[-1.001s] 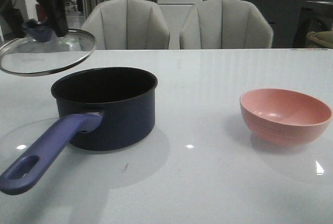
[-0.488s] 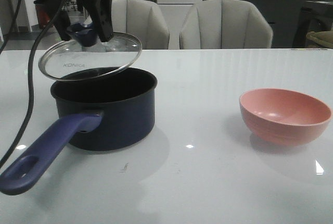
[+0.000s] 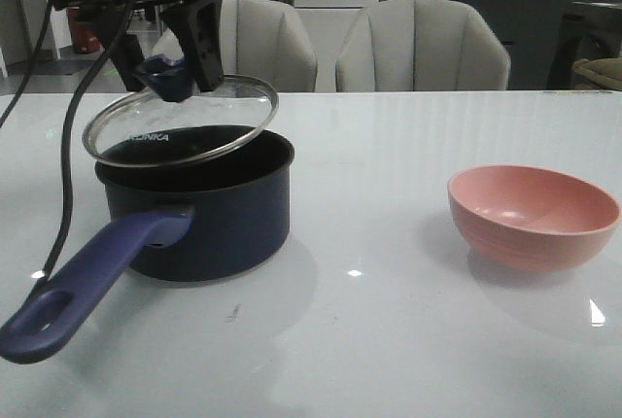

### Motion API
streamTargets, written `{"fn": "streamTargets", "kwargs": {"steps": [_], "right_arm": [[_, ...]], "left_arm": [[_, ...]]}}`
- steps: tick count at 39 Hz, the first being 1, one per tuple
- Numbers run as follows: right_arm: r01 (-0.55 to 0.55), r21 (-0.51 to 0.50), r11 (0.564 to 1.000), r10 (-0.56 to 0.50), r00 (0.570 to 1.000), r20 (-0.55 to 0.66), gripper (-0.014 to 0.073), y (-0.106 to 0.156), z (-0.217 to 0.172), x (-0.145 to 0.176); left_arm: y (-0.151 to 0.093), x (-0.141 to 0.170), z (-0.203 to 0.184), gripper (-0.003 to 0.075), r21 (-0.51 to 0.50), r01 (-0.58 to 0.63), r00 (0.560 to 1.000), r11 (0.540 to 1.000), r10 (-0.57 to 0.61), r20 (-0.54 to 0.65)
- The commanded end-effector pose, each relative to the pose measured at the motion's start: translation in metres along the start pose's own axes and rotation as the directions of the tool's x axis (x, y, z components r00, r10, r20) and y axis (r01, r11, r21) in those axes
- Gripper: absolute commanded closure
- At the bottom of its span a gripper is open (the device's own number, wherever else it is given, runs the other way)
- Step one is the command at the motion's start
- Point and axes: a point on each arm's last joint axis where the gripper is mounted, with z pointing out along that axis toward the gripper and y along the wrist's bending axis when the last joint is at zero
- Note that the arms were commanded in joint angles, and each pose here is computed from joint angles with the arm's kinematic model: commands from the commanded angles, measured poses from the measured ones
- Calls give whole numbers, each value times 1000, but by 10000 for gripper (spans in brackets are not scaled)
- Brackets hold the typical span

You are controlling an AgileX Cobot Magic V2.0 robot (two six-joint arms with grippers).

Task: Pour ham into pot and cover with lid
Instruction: 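Lift the lid with the left gripper and lower it onto the pot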

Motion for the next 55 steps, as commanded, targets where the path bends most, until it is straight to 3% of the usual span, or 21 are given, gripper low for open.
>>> {"fn": "streamTargets", "kwargs": {"steps": [1,8,45,50,55], "right_arm": [[4,20,1000,-6,996,94,426,-2,-1,-16],[4,20,1000,-6,996,94,426,-2,-1,-16],[4,20,1000,-6,996,94,426,-2,-1,-16],[4,20,1000,-6,996,94,426,-2,-1,-16],[4,20,1000,-6,996,94,426,-2,-1,-16]], "left_arm": [[-14,5,-34,495,39,-35,998,999,33,61],[-21,7,-32,494,31,-77,996,997,75,55],[-17,4,-14,489,11,-80,997,997,79,15],[-17,3,-10,435,10,-88,996,996,88,6],[-17,3,-9,328,14,-87,996,996,87,4]]}}
